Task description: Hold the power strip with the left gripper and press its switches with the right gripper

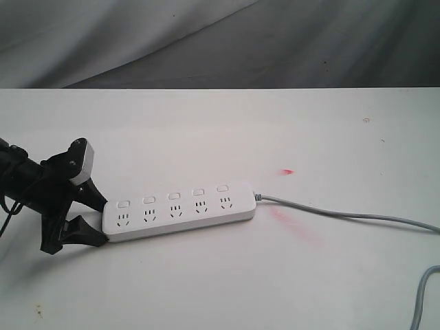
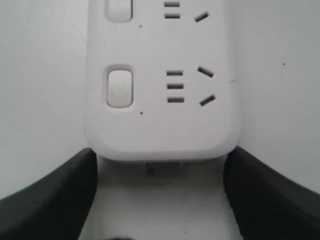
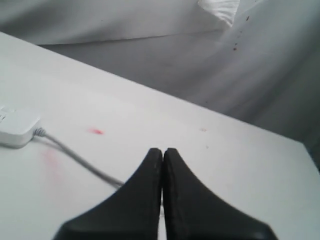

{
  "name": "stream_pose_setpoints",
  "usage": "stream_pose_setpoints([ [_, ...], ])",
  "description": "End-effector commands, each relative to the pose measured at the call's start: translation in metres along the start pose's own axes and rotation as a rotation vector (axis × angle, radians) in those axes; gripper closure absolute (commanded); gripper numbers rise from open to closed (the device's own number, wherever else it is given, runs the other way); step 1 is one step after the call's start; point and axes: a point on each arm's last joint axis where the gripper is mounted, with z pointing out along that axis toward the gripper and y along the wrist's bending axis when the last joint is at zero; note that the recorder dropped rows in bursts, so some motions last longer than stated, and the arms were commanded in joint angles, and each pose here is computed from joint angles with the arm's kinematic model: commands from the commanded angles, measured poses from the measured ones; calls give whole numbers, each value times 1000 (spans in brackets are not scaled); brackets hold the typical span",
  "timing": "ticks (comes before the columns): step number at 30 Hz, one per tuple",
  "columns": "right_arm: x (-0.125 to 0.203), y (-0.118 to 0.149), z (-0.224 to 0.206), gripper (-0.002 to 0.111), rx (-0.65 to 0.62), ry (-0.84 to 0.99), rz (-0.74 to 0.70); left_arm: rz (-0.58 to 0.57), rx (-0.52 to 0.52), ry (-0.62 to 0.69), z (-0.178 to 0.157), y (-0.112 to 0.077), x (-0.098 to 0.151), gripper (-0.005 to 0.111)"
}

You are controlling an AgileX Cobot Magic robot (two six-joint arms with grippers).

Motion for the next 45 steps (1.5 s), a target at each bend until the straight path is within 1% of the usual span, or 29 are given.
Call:
stream_pose_setpoints([
  [1,9,6,0,108,-62,87,39,-2,4,-8,1,0,-2,40],
  [40,9,6,0,108,-61,85,39,-12,0,-18,1,0,-3,40],
  [41,9,6,0,108,-61,85,39,-16,-2,-22,1,0,-3,39],
  [43,9,6,0,108,-61,85,39,-25,-7,-31,1,1,-4,33],
  [45,9,6,0,108,-61,85,39,-52,-22,-57,1,2,-6,21],
])
